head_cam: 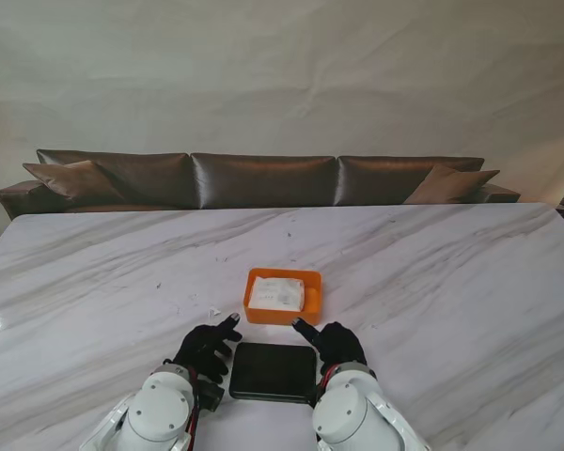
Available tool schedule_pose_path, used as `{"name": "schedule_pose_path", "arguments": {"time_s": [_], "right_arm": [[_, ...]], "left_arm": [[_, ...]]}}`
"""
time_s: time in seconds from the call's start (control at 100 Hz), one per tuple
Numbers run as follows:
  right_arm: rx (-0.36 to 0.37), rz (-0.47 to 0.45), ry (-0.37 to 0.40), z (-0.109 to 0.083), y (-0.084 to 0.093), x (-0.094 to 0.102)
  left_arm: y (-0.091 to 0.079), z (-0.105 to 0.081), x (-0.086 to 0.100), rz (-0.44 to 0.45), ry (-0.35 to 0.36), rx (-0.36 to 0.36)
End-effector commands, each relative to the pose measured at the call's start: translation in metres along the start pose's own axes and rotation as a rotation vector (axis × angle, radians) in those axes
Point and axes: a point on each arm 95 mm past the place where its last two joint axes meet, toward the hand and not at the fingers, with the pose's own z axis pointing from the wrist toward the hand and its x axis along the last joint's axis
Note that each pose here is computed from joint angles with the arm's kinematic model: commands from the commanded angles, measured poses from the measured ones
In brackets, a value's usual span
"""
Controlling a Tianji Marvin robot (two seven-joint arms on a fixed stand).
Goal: Refill a tissue box and feed the first sheet
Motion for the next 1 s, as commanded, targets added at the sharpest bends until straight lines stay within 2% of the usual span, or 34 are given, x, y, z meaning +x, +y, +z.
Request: {"name": "schedule_pose_path", "arguments": {"time_s": [0.0,0.11,0.31,0.63,0.99], "right_arm": [[0.001,-0.002,-0.011,0.001,0.001,-0.002],[-0.006,0.003,-0.034,0.002,0.006,-0.005],[0.016,0.076,-0.085,-0.001,0.013,-0.010],[0.074,0.162,-0.148,-0.007,0.019,-0.023],[0.141,0.190,-0.157,-0.011,0.009,-0.027]], "left_arm": [[-0.002,0.000,-0.004,0.026,-0.035,-0.013],[-0.006,-0.001,-0.005,0.012,-0.059,-0.013],[-0.016,0.001,-0.008,-0.120,-0.084,-0.010],[-0.028,0.005,-0.019,-0.313,-0.156,-0.113],[-0.015,0.003,-0.016,-0.282,-0.168,-0.152]]}}
